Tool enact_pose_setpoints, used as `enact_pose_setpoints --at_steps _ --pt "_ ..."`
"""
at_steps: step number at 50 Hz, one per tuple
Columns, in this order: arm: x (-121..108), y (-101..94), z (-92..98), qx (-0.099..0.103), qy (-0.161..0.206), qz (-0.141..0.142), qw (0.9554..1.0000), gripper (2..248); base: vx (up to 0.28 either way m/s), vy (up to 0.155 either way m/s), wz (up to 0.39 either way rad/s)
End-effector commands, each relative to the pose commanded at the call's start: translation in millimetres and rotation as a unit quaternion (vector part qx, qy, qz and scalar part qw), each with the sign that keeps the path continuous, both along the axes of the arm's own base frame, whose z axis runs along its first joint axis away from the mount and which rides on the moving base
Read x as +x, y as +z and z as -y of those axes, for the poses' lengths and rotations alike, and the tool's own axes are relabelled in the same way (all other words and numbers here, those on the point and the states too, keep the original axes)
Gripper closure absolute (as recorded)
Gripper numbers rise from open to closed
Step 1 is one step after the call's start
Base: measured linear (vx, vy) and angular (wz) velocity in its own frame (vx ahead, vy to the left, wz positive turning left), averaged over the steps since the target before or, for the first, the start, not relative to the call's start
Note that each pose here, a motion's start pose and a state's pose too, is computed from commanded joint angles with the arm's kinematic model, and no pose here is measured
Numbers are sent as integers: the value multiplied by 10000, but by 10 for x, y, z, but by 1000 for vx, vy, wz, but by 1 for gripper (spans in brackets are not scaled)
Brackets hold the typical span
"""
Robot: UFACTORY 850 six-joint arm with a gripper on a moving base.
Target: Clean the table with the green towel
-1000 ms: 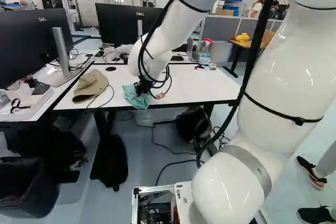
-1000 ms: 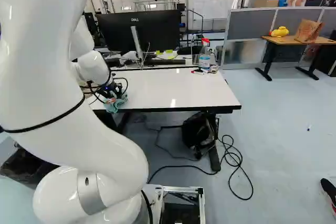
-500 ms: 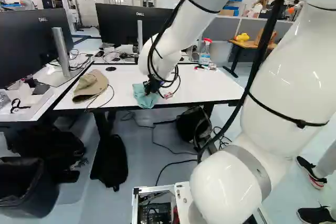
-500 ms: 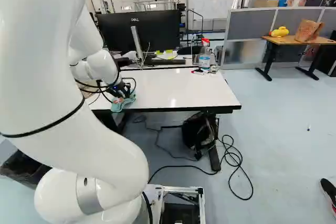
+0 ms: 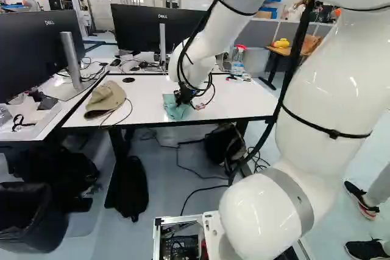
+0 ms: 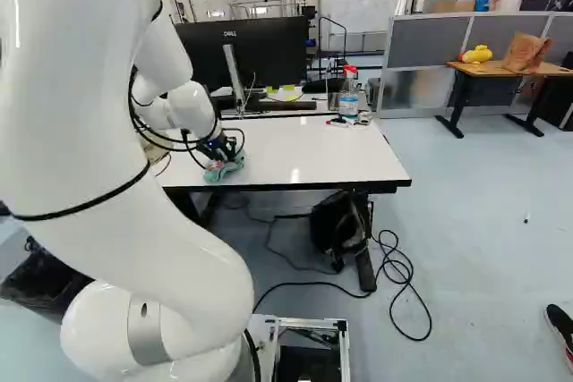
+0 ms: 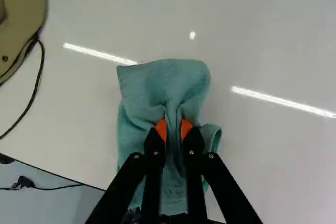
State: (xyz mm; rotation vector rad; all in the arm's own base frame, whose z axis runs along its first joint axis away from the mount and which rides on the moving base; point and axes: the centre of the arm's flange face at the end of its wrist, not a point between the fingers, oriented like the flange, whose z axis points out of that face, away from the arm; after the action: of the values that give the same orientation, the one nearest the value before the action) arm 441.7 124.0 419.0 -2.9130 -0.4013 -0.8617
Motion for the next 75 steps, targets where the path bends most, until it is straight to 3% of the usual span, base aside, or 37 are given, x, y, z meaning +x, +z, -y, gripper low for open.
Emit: enact_pose_setpoints --at_steps 16,38,55,75 --pt "280 -2 -78 11 -1 38 10000 200 0 0 0" --pt "314 -4 -443 20 340 62 9994 200 0 0 0" --pt "105 -1 -642 14 603 42 9982 200 0 0 0" --pt "-276 0 -602 -2 724 -5 9974 200 0 0 0"
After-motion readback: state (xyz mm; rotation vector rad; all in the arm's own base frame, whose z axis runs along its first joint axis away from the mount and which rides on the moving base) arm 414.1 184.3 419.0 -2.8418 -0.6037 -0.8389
